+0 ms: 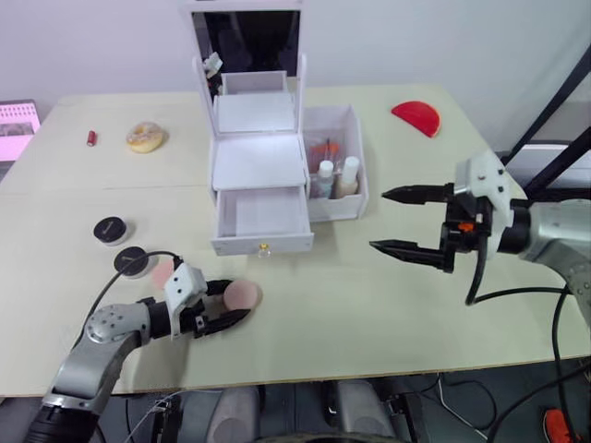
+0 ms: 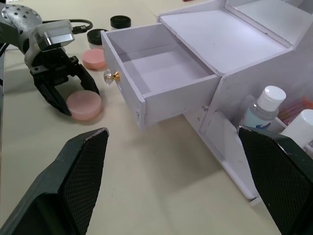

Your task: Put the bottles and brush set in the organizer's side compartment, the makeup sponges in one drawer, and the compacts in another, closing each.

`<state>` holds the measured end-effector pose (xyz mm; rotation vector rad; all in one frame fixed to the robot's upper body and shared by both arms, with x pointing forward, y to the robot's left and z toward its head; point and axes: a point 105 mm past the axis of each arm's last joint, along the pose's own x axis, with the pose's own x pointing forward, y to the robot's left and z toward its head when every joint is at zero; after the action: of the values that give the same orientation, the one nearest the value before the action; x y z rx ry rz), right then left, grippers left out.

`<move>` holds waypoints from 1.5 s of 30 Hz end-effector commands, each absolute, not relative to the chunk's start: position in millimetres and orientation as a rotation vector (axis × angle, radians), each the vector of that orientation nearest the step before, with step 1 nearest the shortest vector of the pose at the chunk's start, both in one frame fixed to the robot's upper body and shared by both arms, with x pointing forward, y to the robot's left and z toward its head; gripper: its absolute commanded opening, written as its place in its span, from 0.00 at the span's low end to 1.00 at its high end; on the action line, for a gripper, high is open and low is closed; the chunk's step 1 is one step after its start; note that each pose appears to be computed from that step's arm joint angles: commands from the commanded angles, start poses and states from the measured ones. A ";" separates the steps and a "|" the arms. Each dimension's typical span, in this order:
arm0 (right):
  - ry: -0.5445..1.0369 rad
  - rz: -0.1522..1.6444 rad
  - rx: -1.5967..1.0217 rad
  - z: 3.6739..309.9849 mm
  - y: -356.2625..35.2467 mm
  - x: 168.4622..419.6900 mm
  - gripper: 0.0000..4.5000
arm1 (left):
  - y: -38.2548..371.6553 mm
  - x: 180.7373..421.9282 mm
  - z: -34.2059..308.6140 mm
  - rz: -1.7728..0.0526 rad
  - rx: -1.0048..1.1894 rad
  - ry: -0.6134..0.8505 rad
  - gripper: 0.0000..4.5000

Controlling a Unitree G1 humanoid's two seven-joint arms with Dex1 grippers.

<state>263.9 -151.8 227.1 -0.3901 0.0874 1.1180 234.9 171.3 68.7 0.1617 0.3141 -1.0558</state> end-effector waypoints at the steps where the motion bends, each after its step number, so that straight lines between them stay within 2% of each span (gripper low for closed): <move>1: 0.041 1.111 -0.420 238.8 -151.2 260.2 1.00 | 191.9 234.3 111.7 -1.051 0.206 0.275 0.60; 6: 0.037 1.111 -0.415 237.9 -151.1 262.7 1.00 | 221.1 223.6 141.2 -1.077 0.289 0.369 0.60; 10: 0.030 1.112 -0.412 238.2 -150.2 264.5 1.00 | 238.0 224.6 161.6 -1.066 0.343 0.402 0.60; 14: 0.018 1.115 -0.408 238.5 -147.7 266.2 1.00 | 253.7 245.4 190.2 -1.007 0.391 0.353 0.60; 17: 0.012 1.112 -0.407 238.4 -146.5 266.5 1.00 | 249.0 261.2 204.8 -1.009 0.389 0.285 0.60; 21: 0.008 1.103 -0.406 237.9 -146.0 265.3 1.00 | 220.0 281.8 218.8 -1.105 0.346 0.175 0.60; 27: 0.008 1.084 -0.397 235.3 -144.5 262.4 1.00 | 191.6 296.8 204.3 -1.223 0.307 0.180 0.60; 36: 0.005 1.067 -0.380 232.7 -140.8 258.5 1.00 | 171.3 315.3 206.1 -1.265 0.282 0.143 0.60; 45: 0.002 1.048 -0.375 233.2 -141.3 258.3 1.00 | 170.3 314.2 197.1 -1.284 0.266 0.173 0.60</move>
<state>261.9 -141.1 221.6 -0.3588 0.0574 1.0570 314.6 169.5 196.2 0.2608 0.1754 -1.2849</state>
